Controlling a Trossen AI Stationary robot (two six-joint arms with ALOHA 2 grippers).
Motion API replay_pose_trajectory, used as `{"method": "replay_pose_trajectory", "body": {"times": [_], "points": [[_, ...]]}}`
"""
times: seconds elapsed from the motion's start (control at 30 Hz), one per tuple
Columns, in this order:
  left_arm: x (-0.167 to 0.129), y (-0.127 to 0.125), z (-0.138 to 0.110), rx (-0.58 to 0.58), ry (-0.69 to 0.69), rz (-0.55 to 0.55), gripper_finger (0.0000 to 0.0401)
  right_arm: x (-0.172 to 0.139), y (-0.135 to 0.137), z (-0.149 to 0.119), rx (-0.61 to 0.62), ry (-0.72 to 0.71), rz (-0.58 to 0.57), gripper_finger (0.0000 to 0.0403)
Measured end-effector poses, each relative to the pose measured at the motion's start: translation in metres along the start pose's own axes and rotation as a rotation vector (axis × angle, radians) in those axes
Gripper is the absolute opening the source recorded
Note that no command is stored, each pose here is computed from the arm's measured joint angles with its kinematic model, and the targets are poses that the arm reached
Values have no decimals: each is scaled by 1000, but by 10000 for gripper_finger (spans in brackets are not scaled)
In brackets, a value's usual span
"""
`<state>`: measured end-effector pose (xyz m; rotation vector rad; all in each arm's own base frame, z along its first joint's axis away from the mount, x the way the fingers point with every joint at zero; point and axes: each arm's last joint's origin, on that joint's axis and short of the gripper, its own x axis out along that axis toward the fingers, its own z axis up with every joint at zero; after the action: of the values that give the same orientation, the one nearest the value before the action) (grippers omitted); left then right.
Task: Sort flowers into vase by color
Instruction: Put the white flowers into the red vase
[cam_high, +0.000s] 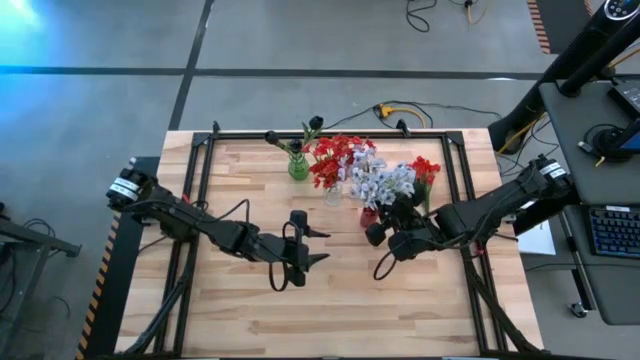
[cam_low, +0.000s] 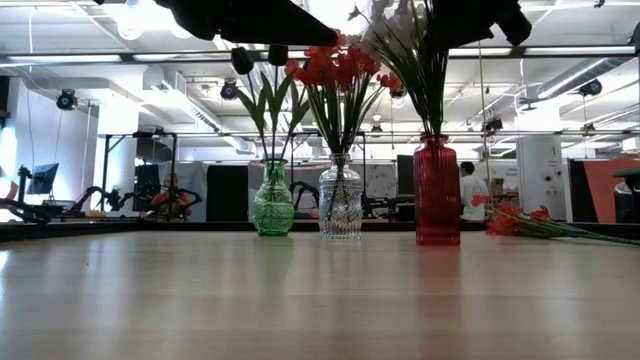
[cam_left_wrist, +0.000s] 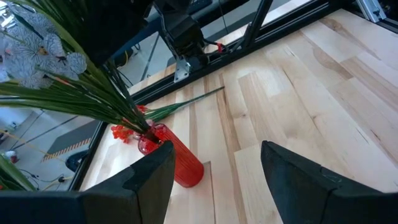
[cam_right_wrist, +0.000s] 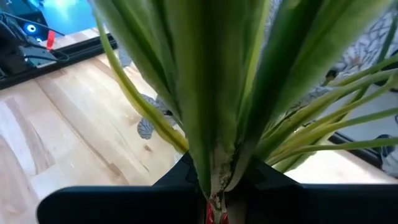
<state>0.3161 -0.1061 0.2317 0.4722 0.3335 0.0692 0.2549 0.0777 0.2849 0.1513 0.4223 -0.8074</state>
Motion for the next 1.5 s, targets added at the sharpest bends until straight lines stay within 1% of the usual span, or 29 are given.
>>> {"method": "replay_pose_trajectory", "body": {"times": [0.5, 1.0, 1.13, 1.4, 1.5], "points": [[0, 0, 0, 0, 1, 0, 220, 3, -1, -5, -12, 29, 9, 18], [0, 0, 0, 0, 1, 0, 220, 3, -1, -7, -13, 25, 2, 20], [0, 0, 0, 0, 1, 0, 220, 4, -1, -8, -19, 37, 6, 43], [0, 0, 0, 1, 1, 0, 220, 4, -1, -8, -12, 32, 6, 120], [0, 0, 0, 1, 1, -1, 220, 4, -1, -8, -9, 31, 7, 143]]}}
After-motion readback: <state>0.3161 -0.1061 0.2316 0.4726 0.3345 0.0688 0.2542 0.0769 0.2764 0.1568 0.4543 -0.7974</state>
